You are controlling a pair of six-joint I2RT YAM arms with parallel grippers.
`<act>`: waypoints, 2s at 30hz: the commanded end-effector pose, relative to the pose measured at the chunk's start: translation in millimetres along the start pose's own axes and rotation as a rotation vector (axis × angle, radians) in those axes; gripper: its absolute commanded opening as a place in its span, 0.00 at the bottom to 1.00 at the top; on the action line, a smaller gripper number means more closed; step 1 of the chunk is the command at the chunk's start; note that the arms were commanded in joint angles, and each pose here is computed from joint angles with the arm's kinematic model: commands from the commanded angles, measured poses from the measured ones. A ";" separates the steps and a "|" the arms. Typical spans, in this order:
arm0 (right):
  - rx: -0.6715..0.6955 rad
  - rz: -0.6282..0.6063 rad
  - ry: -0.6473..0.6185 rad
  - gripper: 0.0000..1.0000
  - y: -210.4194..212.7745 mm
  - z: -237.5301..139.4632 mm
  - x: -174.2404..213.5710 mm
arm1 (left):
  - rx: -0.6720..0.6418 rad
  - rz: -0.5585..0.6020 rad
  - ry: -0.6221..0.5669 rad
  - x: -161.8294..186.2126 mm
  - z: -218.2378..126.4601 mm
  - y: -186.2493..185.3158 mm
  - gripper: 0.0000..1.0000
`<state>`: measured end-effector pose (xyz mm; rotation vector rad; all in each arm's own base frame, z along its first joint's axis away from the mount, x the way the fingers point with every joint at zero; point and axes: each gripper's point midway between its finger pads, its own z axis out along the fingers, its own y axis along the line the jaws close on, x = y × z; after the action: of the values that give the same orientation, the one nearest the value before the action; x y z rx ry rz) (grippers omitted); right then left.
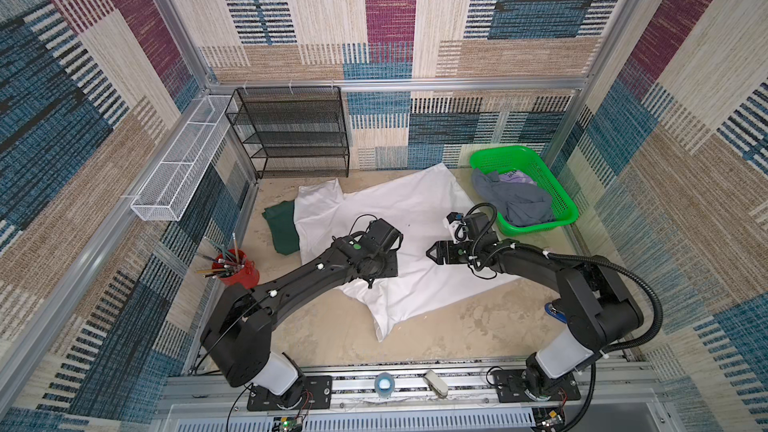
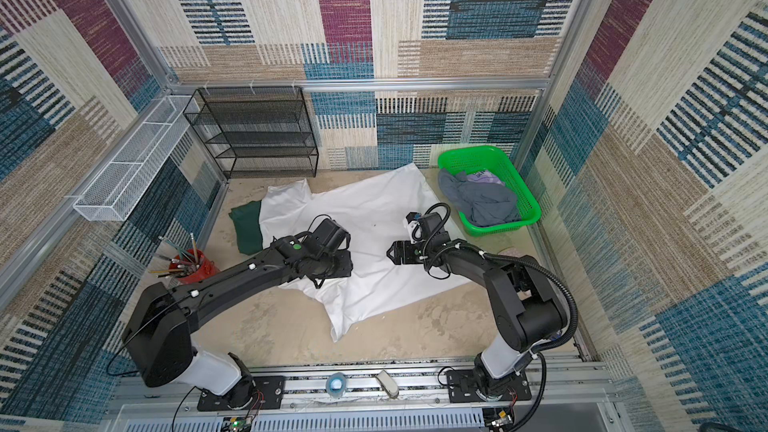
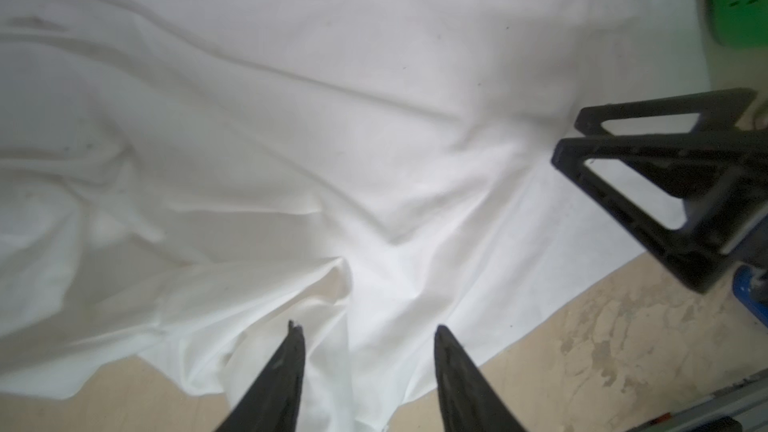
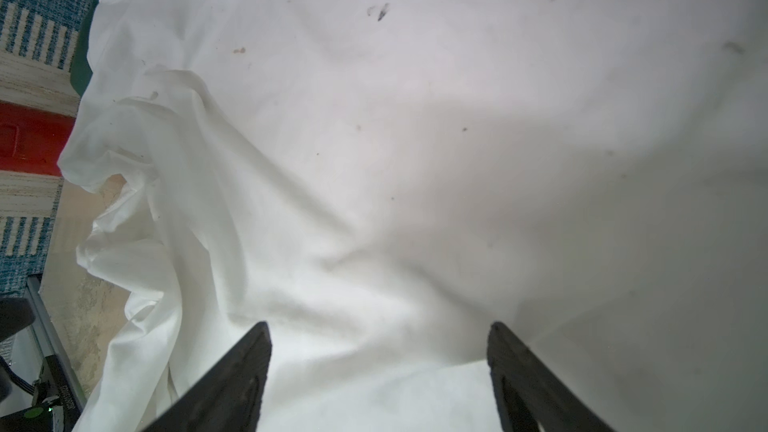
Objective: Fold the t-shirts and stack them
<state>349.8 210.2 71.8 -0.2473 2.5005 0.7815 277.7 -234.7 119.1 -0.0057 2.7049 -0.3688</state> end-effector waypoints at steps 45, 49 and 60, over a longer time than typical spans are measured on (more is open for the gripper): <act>-0.019 -0.007 0.009 0.83 1.5 4.0 1.8 | -0.144 -0.273 0.136 83.2 -12.2 88.7 0.00; -0.030 -0.013 -0.003 0.83 4.4 3.1 -1.8 | -0.252 -0.368 0.124 115.2 -65.5 130.4 0.00; -0.040 -0.011 -0.007 0.84 5.0 8.8 -6.7 | -0.052 -0.603 -0.026 164.8 -138.5 171.9 0.45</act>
<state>351.0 214.4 64.7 -0.2552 2.5154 0.8056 92.5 -59.3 141.0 -0.7431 2.6304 -0.5286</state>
